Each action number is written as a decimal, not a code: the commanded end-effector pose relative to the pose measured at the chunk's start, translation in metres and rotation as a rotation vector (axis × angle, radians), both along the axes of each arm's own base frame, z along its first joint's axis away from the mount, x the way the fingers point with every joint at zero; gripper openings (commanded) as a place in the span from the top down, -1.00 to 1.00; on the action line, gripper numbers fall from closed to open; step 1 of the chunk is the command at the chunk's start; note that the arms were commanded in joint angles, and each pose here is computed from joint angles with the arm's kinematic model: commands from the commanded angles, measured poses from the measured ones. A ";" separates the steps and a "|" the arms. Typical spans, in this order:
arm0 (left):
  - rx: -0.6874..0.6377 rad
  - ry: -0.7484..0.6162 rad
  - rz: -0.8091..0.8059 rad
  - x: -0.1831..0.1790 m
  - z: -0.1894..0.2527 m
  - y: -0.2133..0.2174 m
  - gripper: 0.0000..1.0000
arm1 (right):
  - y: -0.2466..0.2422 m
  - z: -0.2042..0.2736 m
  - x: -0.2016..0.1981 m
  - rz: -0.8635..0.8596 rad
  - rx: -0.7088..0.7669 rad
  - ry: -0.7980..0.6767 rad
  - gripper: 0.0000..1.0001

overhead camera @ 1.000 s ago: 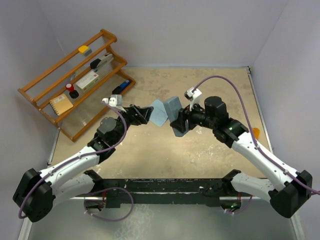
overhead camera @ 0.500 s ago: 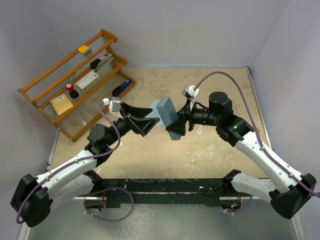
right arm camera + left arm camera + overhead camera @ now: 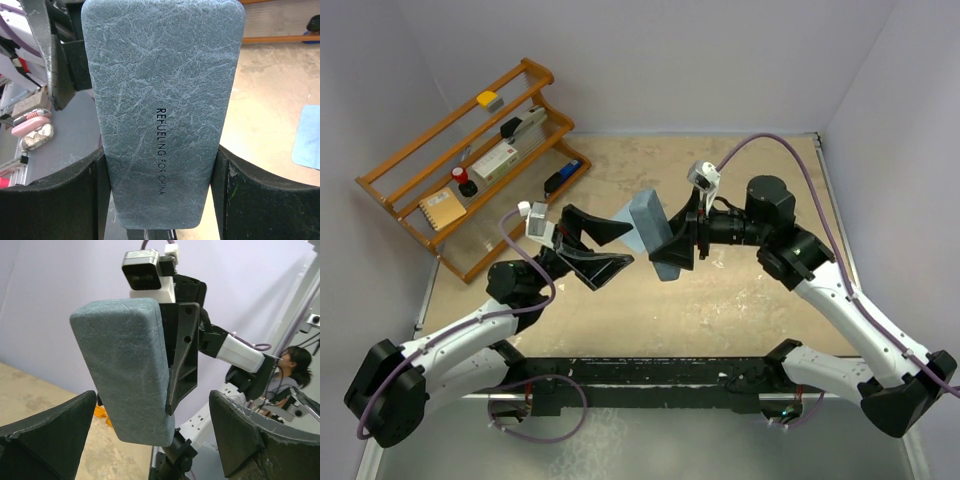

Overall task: Organize the sunglasses
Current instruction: Open the sunglasses case.

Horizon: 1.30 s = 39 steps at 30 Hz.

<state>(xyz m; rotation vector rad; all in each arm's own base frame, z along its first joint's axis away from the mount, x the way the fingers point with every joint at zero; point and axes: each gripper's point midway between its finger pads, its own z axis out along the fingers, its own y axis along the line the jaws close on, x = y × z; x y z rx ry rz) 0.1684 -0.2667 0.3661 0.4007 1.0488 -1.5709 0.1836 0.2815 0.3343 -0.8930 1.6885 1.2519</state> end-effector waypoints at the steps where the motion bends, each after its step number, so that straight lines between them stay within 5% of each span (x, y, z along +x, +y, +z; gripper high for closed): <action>1: -0.058 -0.103 -0.103 -0.022 0.021 0.000 -0.82 | 0.008 0.042 -0.015 0.103 0.114 -0.050 1.00; 39: 0.008 -0.113 -0.112 0.019 0.014 -0.011 -0.84 | 0.009 0.021 -0.020 0.145 0.062 -0.010 1.00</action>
